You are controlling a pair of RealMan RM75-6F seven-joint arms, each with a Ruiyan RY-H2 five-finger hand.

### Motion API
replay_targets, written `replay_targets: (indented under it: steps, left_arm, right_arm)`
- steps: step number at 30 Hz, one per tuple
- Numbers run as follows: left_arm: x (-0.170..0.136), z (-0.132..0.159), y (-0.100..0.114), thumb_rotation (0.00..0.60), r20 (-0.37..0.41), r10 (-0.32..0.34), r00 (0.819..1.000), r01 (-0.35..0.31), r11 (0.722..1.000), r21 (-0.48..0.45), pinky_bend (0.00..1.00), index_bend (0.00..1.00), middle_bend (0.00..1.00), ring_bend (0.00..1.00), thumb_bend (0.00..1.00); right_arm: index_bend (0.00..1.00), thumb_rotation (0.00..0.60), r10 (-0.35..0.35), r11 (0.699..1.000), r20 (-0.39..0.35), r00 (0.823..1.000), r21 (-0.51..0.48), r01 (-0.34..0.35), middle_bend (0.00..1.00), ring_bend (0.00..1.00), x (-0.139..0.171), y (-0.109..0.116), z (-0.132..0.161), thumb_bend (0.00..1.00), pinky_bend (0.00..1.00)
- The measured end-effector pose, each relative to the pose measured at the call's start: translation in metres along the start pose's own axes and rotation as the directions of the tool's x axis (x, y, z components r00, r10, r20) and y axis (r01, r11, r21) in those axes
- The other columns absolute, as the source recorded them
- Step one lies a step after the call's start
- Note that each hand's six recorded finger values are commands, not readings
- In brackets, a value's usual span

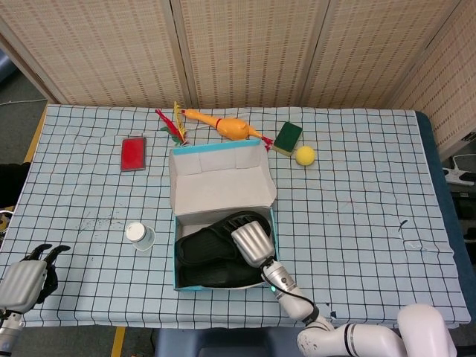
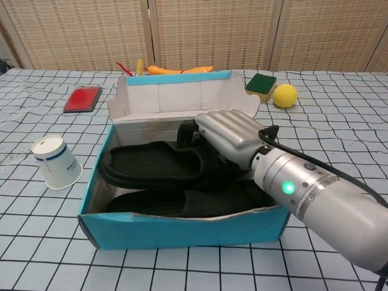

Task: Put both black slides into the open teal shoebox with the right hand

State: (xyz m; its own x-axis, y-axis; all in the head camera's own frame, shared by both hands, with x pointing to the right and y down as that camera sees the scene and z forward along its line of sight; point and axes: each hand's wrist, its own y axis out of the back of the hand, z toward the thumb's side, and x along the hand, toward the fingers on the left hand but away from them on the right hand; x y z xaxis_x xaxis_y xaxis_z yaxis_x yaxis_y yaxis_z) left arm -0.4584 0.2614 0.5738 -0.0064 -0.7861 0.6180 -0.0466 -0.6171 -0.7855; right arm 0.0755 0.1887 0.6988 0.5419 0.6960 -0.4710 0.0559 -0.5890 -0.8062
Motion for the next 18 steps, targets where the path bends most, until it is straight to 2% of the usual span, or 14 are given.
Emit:
replay_targets:
  steps: [3,4,8,11,14,18]
  left_arm:
    - [-0.001,0.000,0.000,0.600,0.000,-0.001,1.000,0.001,1.000,0.002,0.42,0.23,0.07,0.16,0.37]
    - [0.000,0.000,0.000,0.600,0.000,0.000,1.000,0.000,1.000,0.002,0.42,0.23,0.07,0.16,0.37]
    - [0.000,0.000,0.000,0.600,-0.001,-0.001,1.000,0.001,1.000,0.002,0.42,0.23,0.07,0.16,0.37]
    - [0.000,-0.001,0.000,0.600,-0.003,-0.001,1.000,0.001,1.000,0.001,0.42,0.23,0.07,0.16,0.37]
    - [0.000,-0.001,0.000,0.600,-0.004,-0.001,1.000,0.001,1.000,0.002,0.42,0.23,0.07,0.16,0.37]
    - [0.000,0.000,0.000,0.600,-0.002,0.000,1.000,0.000,1.000,0.004,0.42,0.23,0.07,0.16,0.37]
  right_arm:
    - [0.66,0.600,0.026,0.999,0.006,1.000,0.038,-0.026,0.62,0.45,0.006,-0.003,-0.002,0.05,0.49]
    - [0.61,0.600,0.033,0.998,0.010,0.999,0.050,-0.033,0.60,0.41,0.007,-0.004,-0.003,0.05,0.47]
    - [0.34,0.600,0.070,0.994,0.036,0.997,0.078,-0.073,0.35,0.16,0.010,-0.006,-0.008,0.05,0.28]
    - [0.20,0.600,0.068,0.994,0.040,0.997,0.078,-0.071,0.20,0.02,0.011,0.001,-0.009,0.05,0.15]
    - [0.09,0.600,0.038,0.997,0.042,0.998,0.064,-0.041,0.11,0.00,0.010,0.012,-0.010,0.05,0.09]
    - [0.05,0.600,0.001,0.999,0.035,0.999,0.033,-0.002,0.09,0.00,0.012,0.026,-0.010,0.05,0.08]
